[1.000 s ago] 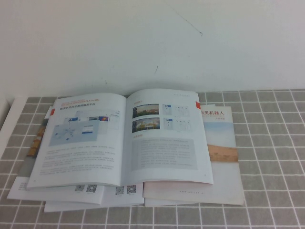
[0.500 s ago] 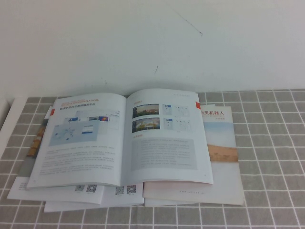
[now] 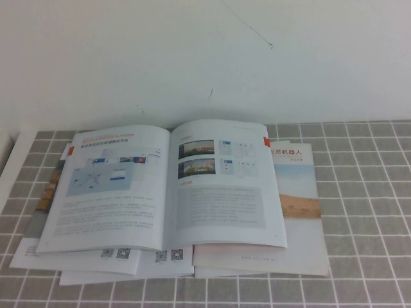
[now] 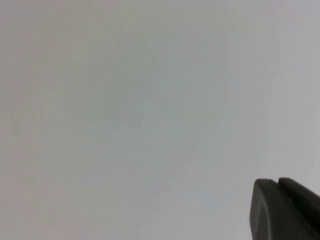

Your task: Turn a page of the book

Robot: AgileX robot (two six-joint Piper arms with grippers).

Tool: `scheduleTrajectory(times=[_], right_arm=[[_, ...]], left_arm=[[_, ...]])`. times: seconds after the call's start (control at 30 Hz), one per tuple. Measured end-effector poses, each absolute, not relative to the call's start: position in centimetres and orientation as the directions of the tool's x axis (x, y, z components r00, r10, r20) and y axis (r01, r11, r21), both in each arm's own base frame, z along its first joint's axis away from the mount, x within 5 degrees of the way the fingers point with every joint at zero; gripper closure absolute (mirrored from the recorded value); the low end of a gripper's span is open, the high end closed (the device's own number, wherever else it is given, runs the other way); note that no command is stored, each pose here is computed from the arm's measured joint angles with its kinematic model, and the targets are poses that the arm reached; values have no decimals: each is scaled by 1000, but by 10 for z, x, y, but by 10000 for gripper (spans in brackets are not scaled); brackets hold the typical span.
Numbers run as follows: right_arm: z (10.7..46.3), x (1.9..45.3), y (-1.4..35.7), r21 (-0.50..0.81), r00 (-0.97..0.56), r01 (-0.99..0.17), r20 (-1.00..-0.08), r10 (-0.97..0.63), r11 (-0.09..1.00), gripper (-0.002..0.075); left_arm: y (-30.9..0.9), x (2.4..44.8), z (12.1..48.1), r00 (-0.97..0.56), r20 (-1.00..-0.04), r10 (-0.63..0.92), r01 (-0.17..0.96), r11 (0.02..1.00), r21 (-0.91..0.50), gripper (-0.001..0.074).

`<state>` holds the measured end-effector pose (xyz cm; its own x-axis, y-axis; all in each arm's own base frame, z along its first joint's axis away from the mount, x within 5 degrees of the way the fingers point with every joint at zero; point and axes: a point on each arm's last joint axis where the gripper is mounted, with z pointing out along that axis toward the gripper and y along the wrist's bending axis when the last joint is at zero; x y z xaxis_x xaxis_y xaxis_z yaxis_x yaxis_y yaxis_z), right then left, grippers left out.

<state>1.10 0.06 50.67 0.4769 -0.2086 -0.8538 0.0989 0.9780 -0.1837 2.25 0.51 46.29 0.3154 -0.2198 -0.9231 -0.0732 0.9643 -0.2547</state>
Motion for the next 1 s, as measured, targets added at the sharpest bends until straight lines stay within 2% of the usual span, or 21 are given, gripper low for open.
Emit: scheduleTrajectory(times=[0.07,0.17,0.3,0.4,0.5,0.63,0.77,0.87,1.0], right_arm=[[504,48,2,-167,309,30,-936,-168,986,729],[489,92,6,-144,107,-49,-985,-138,988,729],[471,123,9,-146,-67,-106,-986,-153,984,729],[460,138,16,-42,-172,-173,-983,-72,984,729],[448,150,23,69,-288,-235,-958,-2,969,729],[432,173,28,140,-411,-259,-911,23,956,729],[413,199,35,211,-519,-293,-854,30,932,729],[388,228,45,235,-603,-404,-796,-63,884,729],[356,259,54,297,-680,-473,-722,-129,829,729]], left_arm=[[7,41,457,183,-955,-233,-94,963,-253,738],[7,73,444,-12,-977,-213,-87,974,-211,738],[-5,110,426,-230,-966,-119,6,992,-124,738],[-16,132,415,-334,-941,-57,74,993,-87,738],[-26,148,407,-374,-927,-1,122,991,-50,738],[-34,173,397,-406,-914,24,143,989,-37,738],[-42,203,376,-500,-865,46,156,987,-38,738],[-52,225,354,-578,-810,92,211,977,-40,738],[-70,253,324,-655,-742,141,321,941,-105,738]])
